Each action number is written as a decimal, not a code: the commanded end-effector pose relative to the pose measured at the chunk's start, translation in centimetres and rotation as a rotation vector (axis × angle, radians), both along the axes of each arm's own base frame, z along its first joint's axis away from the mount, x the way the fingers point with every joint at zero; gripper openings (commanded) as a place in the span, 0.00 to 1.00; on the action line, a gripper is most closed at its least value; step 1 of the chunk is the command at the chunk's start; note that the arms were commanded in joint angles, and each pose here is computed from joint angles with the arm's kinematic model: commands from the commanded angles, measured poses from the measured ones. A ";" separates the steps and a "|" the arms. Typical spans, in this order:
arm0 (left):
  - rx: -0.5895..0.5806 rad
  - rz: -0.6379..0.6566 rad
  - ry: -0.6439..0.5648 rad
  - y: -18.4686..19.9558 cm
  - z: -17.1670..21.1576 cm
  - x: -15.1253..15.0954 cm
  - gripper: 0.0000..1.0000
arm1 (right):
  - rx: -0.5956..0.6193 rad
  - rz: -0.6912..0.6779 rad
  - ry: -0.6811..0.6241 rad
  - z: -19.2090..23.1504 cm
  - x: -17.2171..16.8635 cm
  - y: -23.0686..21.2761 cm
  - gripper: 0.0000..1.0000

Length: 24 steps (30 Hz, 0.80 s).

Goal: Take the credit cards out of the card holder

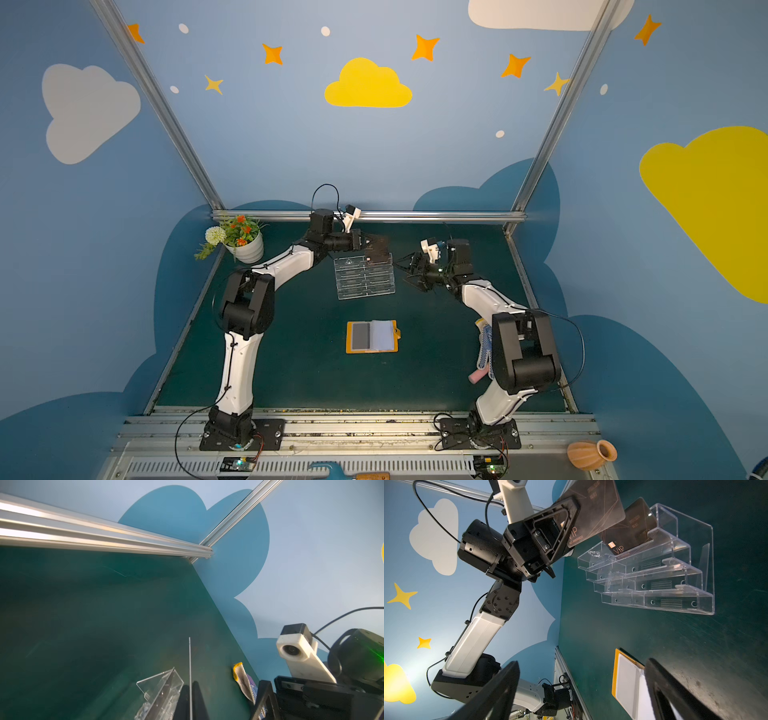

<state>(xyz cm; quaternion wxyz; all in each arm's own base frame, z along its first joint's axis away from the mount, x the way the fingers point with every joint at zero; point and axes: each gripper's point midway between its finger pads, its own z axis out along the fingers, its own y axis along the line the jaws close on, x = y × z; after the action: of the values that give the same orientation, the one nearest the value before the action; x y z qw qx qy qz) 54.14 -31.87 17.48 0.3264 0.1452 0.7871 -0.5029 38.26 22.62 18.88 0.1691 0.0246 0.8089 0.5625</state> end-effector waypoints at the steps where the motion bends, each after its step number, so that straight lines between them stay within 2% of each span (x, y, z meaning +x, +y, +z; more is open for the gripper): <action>1: 0.043 -0.025 0.009 -0.2 -2.0 -0.1 0.04 | 0.012 0.021 -0.040 0.8 0.4 0.4 0.92; 24: 0.127 -0.082 -0.048 -0.5 -3.6 0.1 0.04 | 0.034 0.035 -0.028 0.5 0.4 0.9 0.92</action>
<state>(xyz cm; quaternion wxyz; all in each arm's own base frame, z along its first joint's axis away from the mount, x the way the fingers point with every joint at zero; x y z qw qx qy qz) 53.97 -32.29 14.24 0.3111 0.1950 0.8028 -0.4698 38.53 22.96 18.79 0.1699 0.0180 0.8038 0.5699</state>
